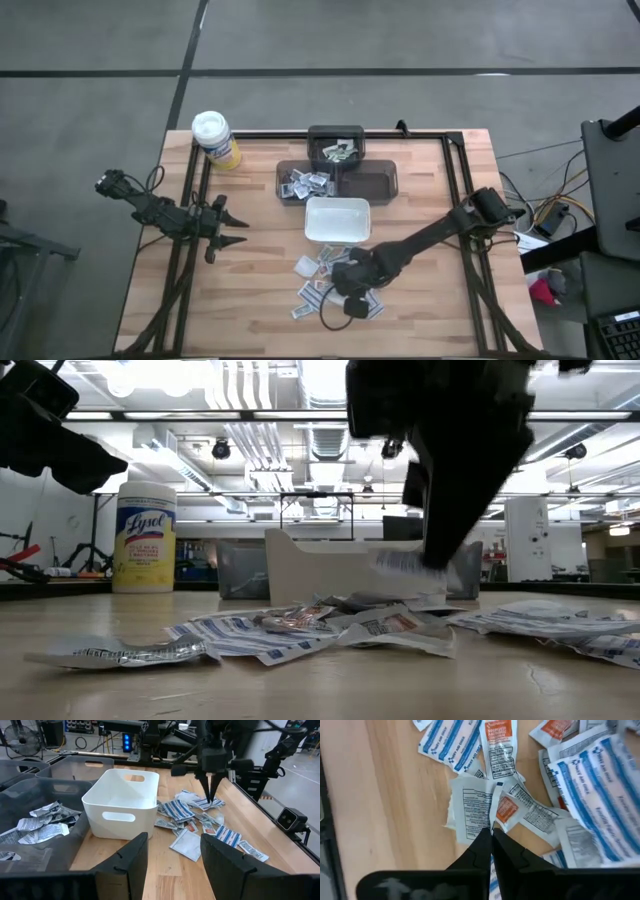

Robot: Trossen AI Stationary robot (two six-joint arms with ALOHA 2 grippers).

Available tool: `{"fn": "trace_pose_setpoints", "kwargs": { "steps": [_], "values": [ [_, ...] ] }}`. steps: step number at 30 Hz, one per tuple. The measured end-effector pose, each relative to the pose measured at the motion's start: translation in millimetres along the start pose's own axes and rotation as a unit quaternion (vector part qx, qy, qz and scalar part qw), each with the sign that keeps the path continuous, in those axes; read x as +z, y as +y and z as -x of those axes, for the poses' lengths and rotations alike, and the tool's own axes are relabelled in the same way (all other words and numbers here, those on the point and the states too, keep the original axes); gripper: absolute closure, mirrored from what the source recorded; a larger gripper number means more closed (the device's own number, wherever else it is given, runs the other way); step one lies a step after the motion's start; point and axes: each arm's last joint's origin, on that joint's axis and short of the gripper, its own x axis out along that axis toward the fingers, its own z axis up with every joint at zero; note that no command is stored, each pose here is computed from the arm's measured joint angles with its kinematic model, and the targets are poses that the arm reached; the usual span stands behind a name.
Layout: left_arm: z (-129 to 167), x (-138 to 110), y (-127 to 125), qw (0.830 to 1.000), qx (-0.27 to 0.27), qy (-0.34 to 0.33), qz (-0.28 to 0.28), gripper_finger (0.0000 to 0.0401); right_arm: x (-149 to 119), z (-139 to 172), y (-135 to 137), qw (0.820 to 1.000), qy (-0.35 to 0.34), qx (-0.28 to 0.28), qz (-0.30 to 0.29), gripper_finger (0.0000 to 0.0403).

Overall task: Pick & Place First Aid Supplies
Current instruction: Put the alcohol pad into the left black bin

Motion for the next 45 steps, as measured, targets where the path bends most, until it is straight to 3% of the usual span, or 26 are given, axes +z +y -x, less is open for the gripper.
{"fn": "trace_pose_setpoints", "kwargs": {
  "steps": [14,21,26,31,39,42,45],
  "values": [
    [-0.1,0.0,-0.1,1.0,0.0,0.0,0.005,0.0224,39.5,85.5,28.6,0.986,0.054,0.108,0.111,0.0394],
    [-0.1,0.0,-0.1,1.0,0.0,0.0,0.016,0.0224,66.0,121.1,25.8,0.975,0.0,0.139,0.174,0.0394],
    [-0.1,0.0,-0.1,1.0,0.0,0.0,0.018,0.0224,87.8,150.0,19.4,0.954,-0.07,0.145,0.254,0.0394],
    [-0.1,0.0,-0.1,1.0,0.0,0.0,0.028,0.0224,110.6,184.3,11.7,0.905,-0.152,0.203,0.341,0.0394],
    [-0.1,0.0,-0.1,1.0,0.0,0.0,0.03,0.0224,134.1,228.5,-7.1,0.782,-0.251,0.36,0.443,0.0394],
    [-0.1,0.0,-0.1,1.0,0.0,0.0,0.03,0.0224,140.4,236.9,-17.7,0.761,-0.27,0.382,0.45,0.0394],
    [-0.1,0.0,-0.1,1.0,0.0,0.0,0.03,0.0224,145.9,239.6,-29.8,0.759,-0.281,0.383,0.446,0.0394]
  ]
}}
